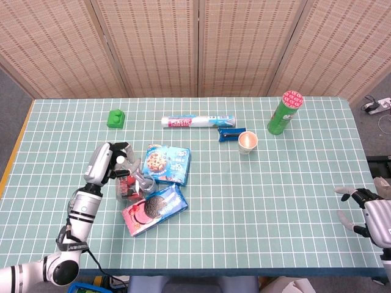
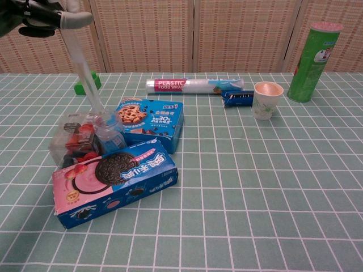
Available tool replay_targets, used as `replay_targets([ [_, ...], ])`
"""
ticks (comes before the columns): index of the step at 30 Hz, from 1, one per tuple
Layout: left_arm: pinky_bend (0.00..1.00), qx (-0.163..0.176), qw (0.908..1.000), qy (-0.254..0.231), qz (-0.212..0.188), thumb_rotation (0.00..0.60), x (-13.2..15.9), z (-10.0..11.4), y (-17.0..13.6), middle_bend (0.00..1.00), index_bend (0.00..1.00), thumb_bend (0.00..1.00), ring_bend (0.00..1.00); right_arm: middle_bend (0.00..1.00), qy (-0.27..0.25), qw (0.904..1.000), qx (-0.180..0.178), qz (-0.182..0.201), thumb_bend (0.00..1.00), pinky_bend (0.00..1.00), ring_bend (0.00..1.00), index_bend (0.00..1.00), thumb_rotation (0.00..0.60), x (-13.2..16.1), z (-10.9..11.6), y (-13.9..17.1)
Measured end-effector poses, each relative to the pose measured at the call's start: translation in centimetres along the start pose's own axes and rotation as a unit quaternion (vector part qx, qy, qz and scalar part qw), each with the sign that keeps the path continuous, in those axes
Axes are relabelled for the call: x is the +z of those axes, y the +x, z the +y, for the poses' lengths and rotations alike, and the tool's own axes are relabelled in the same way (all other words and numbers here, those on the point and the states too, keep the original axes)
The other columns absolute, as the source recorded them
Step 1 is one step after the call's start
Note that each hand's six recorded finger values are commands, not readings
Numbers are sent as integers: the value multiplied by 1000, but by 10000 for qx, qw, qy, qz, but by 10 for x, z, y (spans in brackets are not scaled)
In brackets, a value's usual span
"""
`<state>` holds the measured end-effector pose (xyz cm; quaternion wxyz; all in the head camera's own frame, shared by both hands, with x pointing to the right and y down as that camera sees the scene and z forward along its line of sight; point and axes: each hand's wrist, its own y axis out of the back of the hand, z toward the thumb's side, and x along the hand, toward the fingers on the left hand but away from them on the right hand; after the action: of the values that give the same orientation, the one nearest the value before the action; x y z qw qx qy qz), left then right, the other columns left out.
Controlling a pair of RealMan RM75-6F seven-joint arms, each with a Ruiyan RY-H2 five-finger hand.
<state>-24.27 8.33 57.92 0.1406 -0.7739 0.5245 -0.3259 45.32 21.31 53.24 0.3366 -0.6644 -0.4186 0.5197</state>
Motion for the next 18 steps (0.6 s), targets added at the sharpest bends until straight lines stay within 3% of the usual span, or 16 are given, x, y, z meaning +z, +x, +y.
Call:
replay_targets([
  [18,1000,14,9993,352,89,600,-19,-20,3,1000,863,358,1000,458,-94,10000,11,-15,282,513,358,333,600,-4,3,0],
])
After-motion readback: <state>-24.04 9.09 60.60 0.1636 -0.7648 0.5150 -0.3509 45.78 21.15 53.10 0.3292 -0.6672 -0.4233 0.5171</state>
